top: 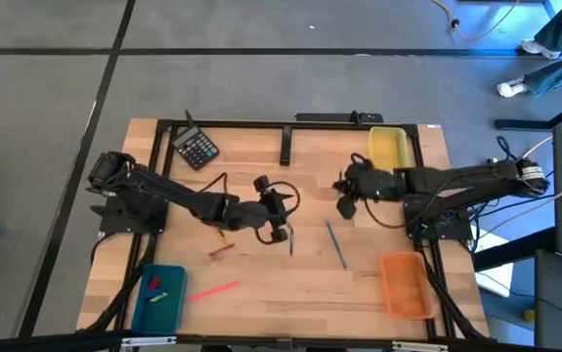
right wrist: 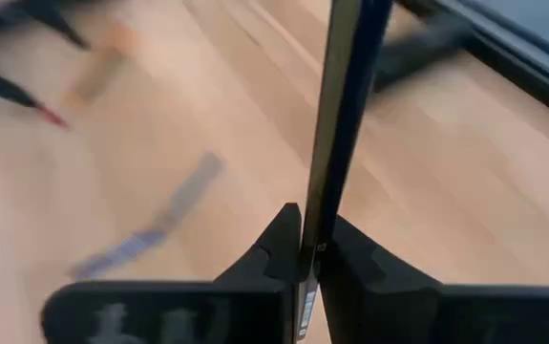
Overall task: Sort crayons/erasers/pens/pencils in bins
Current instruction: Put the black pencil into the yellow bin
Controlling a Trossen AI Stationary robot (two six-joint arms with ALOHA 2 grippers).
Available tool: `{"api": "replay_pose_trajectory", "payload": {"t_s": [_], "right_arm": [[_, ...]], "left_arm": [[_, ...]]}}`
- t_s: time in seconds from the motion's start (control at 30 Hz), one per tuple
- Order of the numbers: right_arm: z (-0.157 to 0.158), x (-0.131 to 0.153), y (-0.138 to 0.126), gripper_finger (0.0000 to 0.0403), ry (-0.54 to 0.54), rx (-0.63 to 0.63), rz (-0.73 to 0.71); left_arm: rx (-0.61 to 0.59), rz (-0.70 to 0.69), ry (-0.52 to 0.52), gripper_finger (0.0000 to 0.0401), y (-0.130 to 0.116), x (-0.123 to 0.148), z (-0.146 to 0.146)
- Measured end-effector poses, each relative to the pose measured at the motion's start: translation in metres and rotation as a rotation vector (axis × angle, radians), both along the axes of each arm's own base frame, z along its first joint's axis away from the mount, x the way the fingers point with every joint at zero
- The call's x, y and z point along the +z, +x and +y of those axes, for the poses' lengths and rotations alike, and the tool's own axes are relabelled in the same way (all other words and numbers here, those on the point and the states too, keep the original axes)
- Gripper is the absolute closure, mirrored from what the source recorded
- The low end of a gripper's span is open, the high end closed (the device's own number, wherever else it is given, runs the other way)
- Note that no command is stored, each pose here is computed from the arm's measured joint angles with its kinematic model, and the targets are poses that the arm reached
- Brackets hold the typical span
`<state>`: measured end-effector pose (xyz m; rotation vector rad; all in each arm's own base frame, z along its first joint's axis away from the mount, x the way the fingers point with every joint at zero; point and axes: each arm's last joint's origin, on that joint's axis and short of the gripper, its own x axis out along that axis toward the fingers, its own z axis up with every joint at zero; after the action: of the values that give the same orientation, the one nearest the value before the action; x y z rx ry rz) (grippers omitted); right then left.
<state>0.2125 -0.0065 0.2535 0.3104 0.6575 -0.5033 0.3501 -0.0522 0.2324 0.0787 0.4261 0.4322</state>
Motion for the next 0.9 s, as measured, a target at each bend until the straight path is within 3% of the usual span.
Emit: {"api": "replay_pose_trajectory", "payload": {"t_s": [0.13,0.43,0.73,0.9], "right_arm": [[-0.014,0.021,-0.006,0.0373,0.005,-0.069,0.153],[-0.063,0.057,-0.013,0.0375,-0.055,-0.194,0.319],[-0.13,0.035,-0.036,0.0377,0.006,-0.445,0.475],[-0.16,0.01,-0.044,0.0375,0.1,-0.541,0.621]], "left_arm": [[0.039,0.079,-0.077,0.0248,-0.003,-0.009,0.015],[0.046,0.202,-0.061,0.0248,-0.01,-0.019,0.017],[0.076,0.198,0.016,0.0248,-0.006,-0.015,0.039],[-0.088,0.22,-0.126,0.0251,-0.003,-0.018,0.066]]}}
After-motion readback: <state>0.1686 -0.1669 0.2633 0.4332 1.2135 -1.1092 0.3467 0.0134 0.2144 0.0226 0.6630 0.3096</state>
